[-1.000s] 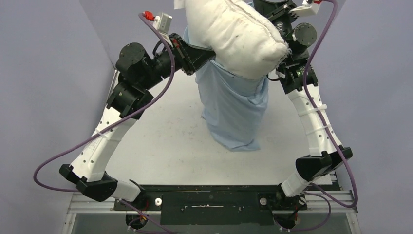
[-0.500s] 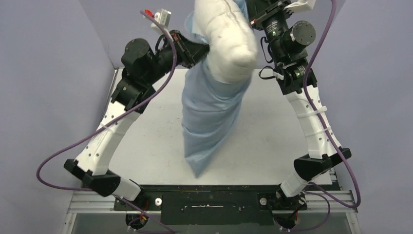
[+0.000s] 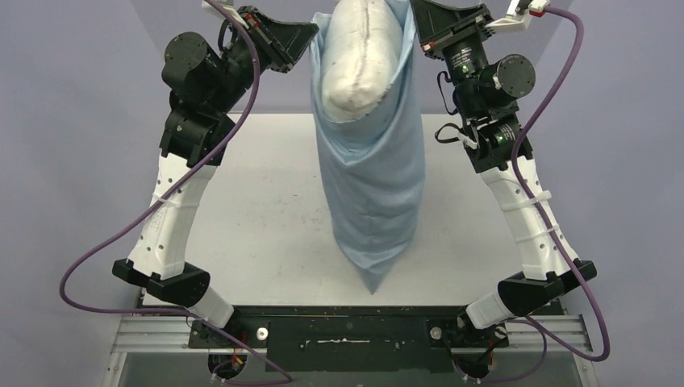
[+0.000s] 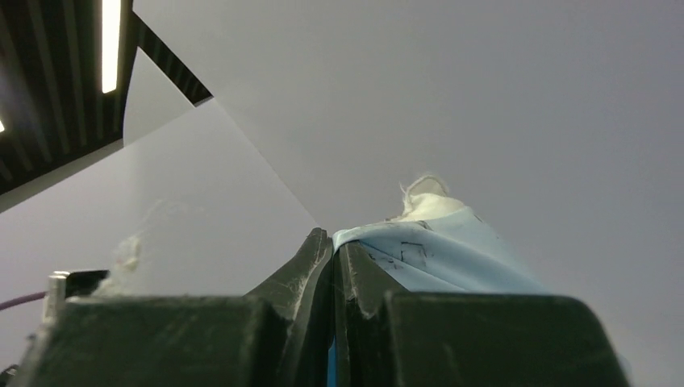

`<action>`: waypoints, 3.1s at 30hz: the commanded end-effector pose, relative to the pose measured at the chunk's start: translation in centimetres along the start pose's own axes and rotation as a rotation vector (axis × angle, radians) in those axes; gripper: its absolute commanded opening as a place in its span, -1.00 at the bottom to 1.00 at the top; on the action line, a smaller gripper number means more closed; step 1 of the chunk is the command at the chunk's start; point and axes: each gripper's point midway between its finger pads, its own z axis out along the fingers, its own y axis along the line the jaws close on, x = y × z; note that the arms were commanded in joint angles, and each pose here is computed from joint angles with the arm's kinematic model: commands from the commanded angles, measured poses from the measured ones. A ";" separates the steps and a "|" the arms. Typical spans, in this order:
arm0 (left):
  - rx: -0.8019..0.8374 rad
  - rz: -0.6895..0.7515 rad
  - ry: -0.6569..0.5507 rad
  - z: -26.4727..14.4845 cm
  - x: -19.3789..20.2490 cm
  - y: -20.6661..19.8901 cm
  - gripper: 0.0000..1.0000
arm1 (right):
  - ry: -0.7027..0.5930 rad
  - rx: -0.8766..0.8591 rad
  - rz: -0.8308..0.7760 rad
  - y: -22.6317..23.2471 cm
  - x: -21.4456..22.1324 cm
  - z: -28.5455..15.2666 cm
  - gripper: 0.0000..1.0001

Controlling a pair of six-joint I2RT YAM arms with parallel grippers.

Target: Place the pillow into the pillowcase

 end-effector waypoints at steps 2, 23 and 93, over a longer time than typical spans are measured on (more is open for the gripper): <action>0.064 0.016 -0.124 -3.0 -4.1 -3.1 -1.00 | -0.206 -0.175 0.028 6.6 -8.3 -1.2 -1.00; 0.011 -0.097 -0.371 -4.9 -15.4 6.3 -1.00 | -0.278 -0.033 -0.038 1.8 -10.8 -1.3 -1.00; -0.657 -0.067 0.552 -20.2 32.8 27.0 -0.01 | 0.921 0.594 0.088 -34.4 27.3 -33.6 -0.57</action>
